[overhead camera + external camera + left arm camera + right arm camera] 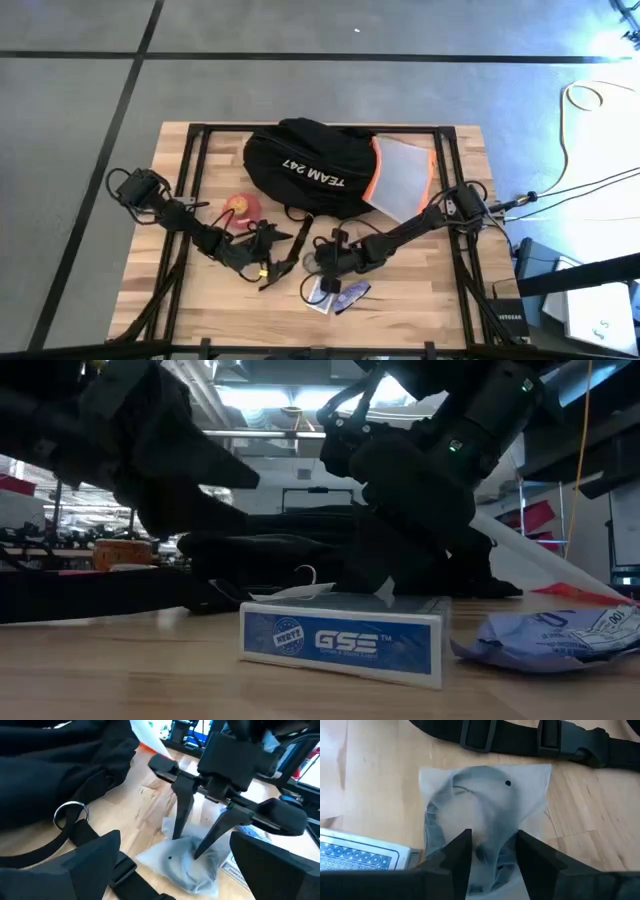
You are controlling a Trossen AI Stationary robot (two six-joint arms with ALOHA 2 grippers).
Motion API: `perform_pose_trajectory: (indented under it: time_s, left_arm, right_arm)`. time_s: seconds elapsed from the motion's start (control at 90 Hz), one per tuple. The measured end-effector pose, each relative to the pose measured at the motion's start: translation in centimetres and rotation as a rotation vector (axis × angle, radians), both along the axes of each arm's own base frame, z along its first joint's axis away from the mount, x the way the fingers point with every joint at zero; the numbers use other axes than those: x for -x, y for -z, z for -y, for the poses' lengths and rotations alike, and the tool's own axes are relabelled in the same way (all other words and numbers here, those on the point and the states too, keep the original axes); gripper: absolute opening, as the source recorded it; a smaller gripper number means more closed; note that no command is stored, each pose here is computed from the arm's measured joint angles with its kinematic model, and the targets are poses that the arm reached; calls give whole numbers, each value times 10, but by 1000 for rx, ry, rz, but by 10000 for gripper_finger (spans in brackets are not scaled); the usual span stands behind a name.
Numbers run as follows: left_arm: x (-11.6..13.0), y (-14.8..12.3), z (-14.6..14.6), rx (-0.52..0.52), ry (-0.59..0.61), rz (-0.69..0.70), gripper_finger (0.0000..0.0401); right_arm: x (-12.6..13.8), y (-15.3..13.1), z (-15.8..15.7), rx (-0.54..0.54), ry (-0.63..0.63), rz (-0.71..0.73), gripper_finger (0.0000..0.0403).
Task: Unpack backpack
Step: Move the black earphones to the center of the table
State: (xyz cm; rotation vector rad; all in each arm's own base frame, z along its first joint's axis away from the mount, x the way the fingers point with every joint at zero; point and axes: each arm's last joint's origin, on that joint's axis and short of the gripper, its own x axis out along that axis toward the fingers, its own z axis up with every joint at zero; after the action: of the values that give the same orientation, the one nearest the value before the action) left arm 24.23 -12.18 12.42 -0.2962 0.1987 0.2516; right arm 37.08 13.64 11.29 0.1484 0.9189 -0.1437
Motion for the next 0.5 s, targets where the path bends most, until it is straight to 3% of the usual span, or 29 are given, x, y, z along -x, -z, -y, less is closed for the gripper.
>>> perform_pose_trajectory:
  time_s: [0.5]
  left_arm:
    - [6, -16, 7, -77, 77, 28, 363]
  right_arm:
    - [-3, -4, -1, -7, -11, -12, 130]
